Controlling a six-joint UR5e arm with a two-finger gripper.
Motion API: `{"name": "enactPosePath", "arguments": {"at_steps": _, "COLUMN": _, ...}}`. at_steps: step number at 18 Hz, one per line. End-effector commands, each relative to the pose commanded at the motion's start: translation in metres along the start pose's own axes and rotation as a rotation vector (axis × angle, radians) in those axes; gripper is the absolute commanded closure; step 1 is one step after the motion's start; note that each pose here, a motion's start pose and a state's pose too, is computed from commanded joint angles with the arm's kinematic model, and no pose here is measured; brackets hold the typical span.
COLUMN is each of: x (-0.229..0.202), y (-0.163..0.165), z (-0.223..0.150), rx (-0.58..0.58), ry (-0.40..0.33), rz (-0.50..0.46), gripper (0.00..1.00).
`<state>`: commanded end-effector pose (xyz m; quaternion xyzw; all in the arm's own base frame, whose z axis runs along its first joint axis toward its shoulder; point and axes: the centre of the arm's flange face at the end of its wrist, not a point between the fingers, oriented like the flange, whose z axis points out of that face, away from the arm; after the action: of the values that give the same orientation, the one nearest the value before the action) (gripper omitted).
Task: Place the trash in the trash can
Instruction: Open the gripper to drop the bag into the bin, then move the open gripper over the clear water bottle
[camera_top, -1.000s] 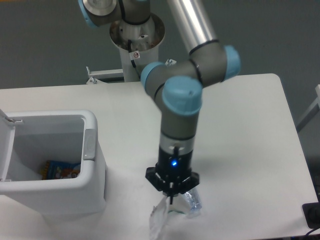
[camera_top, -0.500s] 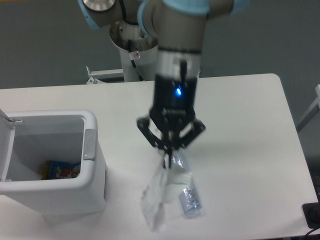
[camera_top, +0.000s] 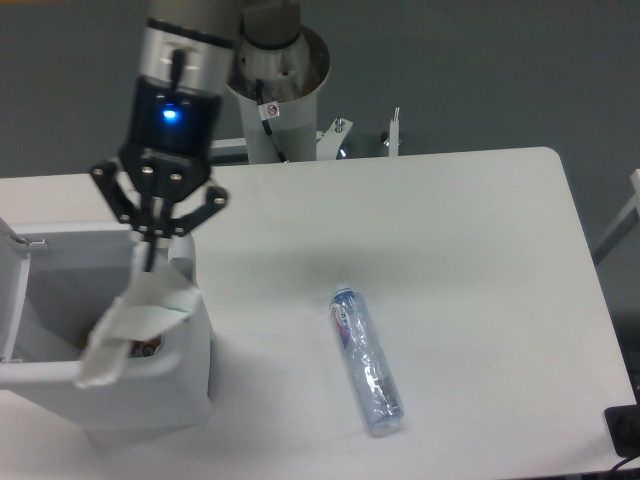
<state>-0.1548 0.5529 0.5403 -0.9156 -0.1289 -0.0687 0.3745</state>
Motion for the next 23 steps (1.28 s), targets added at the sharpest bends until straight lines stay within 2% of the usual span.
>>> {"name": "enactPosePath", "arguments": {"at_steps": 1, "x": 0.002, "y": -0.001, "z": -0.004, "rx": 0.005, "ry": -0.001, "rz": 0.001, "gripper": 0.16}}
{"name": "enactPosePath", "arguments": {"at_steps": 4, "x": 0.003, "y": -0.001, "z": -0.011, "rx": 0.015, "ry": -0.004, "rz": -0.007, "gripper": 0.0}}
{"name": "enactPosePath", "arguments": {"at_steps": 7, "x": 0.0, "y": -0.01, "z": -0.022, "rx": 0.037, "ry": -0.01, "rz": -0.022, "gripper": 0.0}}
{"name": "enactPosePath", "arguments": {"at_steps": 8, "x": -0.012, "y": -0.019, "z": -0.032, "rx": 0.061, "ry": -0.029, "rz": -0.061, "gripper": 0.0}}
{"name": "enactPosePath", "arguments": {"at_steps": 11, "x": -0.09, "y": -0.022, "z": -0.047, "rx": 0.086, "ry": -0.114, "rz": -0.195, "gripper": 0.0}}
{"name": "enactPosePath", "arguments": {"at_steps": 13, "x": -0.159, "y": -0.012, "z": -0.026, "rx": 0.05, "ry": -0.152, "rz": -0.277, "gripper": 0.0}}
{"name": "enactPosePath", "arguments": {"at_steps": 17, "x": -0.243, "y": -0.002, "z": 0.016, "rx": -0.008, "ry": -0.19, "rz": -0.364, "gripper": 0.0}}
{"name": "enactPosePath", "arguments": {"at_steps": 21, "x": -0.287, "y": 0.021, "z": 0.064, "rx": -0.105, "ry": -0.189, "rz": -0.29, "gripper": 0.0}}
{"name": "enactPosePath", "arguments": {"at_steps": 23, "x": -0.301, "y": 0.037, "z": 0.09, "rx": -0.156, "ry": -0.19, "rz": -0.294, "gripper": 0.0}}
